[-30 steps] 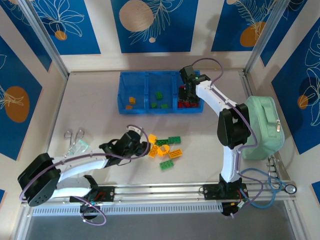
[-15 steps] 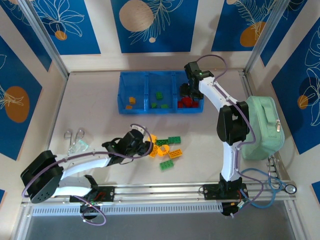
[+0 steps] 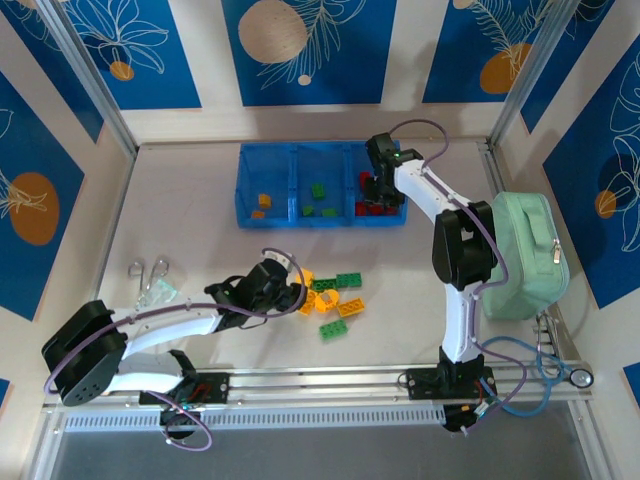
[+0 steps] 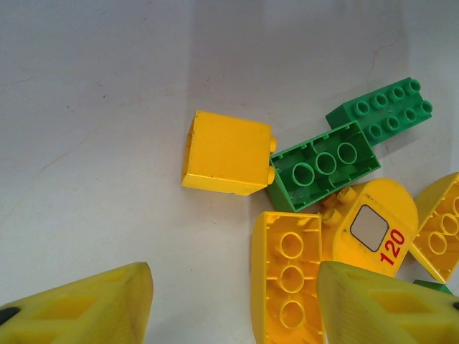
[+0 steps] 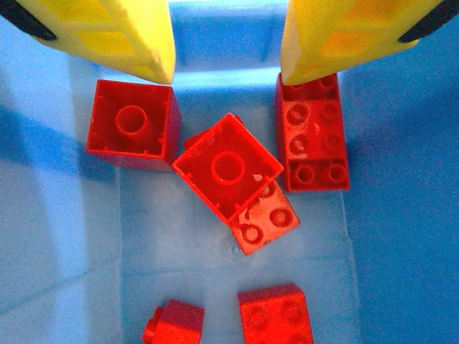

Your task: Sort the legos into containers by color

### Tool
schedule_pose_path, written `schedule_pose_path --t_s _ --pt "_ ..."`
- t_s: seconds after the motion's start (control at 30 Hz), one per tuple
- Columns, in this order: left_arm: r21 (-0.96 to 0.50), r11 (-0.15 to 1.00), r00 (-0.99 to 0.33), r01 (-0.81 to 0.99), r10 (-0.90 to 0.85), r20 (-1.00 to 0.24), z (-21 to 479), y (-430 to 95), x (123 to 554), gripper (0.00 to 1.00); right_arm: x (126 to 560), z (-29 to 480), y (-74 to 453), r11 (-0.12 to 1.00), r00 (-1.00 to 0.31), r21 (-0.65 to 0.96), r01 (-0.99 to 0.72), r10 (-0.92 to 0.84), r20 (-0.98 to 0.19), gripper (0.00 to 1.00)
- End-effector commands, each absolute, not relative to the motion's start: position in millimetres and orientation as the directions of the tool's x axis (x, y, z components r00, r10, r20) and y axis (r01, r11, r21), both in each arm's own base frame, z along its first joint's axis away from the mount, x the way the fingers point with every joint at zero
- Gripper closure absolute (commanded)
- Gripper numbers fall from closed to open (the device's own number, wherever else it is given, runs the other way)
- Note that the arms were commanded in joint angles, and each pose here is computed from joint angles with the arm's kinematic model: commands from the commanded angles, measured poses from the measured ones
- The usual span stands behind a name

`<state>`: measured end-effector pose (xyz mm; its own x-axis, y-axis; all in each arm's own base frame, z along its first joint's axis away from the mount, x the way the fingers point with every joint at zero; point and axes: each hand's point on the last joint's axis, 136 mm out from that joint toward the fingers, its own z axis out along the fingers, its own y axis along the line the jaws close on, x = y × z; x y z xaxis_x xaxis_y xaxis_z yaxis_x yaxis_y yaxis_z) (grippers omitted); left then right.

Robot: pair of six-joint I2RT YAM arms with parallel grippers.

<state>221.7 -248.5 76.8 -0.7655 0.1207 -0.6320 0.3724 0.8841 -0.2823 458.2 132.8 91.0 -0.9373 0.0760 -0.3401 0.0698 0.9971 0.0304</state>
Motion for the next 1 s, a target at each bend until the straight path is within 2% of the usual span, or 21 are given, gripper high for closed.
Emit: schedule_pose_path --t_s 0.0,0.23,0.63,0.8,0.97 --pt "-0.285 0.871 -0.758 0.4 0.139 -0.637 84.1 -256.2 219.8 0.38 454.2 81.8 140.1 0.998 -0.943 0.046 0.051 0.063 -0.326 0.64" --pt "-0.279 0.871 -0.751 0.405 0.142 -0.645 87.7 -256.0 221.0 0.38 441.5 69.0 145.3 0.999 -0.953 0.032 0.034 0.042 -0.302 0.7" --pt "-0.254 0.873 -0.738 0.417 0.162 -0.655 88.9 -253.7 221.8 0.38 406.8 56.4 143.4 0.999 -0.956 0.004 0.038 0.038 -0.289 0.71" --pt "-0.239 0.874 -0.739 0.423 0.179 -0.65 87.5 -252.7 221.4 0.38 409.7 75.2 144.1 0.999 -0.946 0.005 0.038 0.037 -0.322 0.7" --pt "-0.225 0.88 -0.744 0.418 0.189 -0.641 83.8 -248.8 220.0 0.37 415.2 122.3 149.7 0.999 -0.911 0.019 0.025 0.031 -0.411 0.65"
